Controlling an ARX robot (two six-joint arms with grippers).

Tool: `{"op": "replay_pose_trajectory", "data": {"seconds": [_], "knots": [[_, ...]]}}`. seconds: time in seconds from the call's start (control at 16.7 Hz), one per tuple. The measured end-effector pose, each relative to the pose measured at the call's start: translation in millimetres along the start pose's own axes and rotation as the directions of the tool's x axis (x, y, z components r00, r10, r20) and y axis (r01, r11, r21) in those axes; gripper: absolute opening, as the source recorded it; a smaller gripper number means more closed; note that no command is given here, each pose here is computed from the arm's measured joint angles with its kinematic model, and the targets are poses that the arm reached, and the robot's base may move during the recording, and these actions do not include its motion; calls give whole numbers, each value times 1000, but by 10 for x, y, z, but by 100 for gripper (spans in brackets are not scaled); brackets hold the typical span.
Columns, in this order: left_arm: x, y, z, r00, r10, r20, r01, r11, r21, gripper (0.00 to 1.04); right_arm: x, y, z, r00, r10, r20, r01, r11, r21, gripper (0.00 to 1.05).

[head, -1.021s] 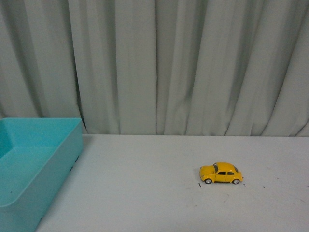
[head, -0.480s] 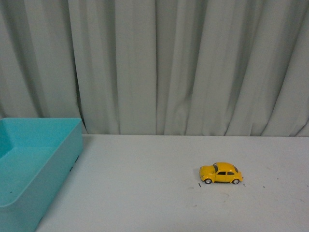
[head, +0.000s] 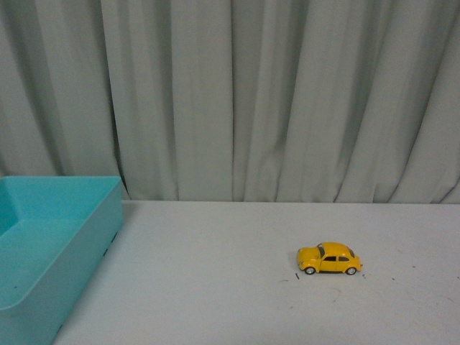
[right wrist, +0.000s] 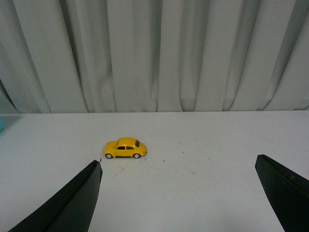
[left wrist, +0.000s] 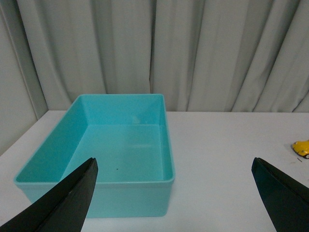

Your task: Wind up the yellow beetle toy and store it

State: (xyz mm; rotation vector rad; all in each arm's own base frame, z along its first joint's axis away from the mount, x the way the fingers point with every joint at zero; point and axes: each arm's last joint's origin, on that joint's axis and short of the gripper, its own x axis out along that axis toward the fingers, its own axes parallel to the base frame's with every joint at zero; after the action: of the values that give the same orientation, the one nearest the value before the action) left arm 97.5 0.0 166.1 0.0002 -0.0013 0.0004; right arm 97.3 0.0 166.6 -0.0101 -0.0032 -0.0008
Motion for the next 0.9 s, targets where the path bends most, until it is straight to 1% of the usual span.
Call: {"op": "replay_pose_trajectory", "data": {"seconds": [0.9], "knots": [[0, 0, 0, 1000, 0, 0, 0, 1000, 0, 98, 0, 0, 0, 1000, 0, 0, 0, 1000, 0, 98]]}}
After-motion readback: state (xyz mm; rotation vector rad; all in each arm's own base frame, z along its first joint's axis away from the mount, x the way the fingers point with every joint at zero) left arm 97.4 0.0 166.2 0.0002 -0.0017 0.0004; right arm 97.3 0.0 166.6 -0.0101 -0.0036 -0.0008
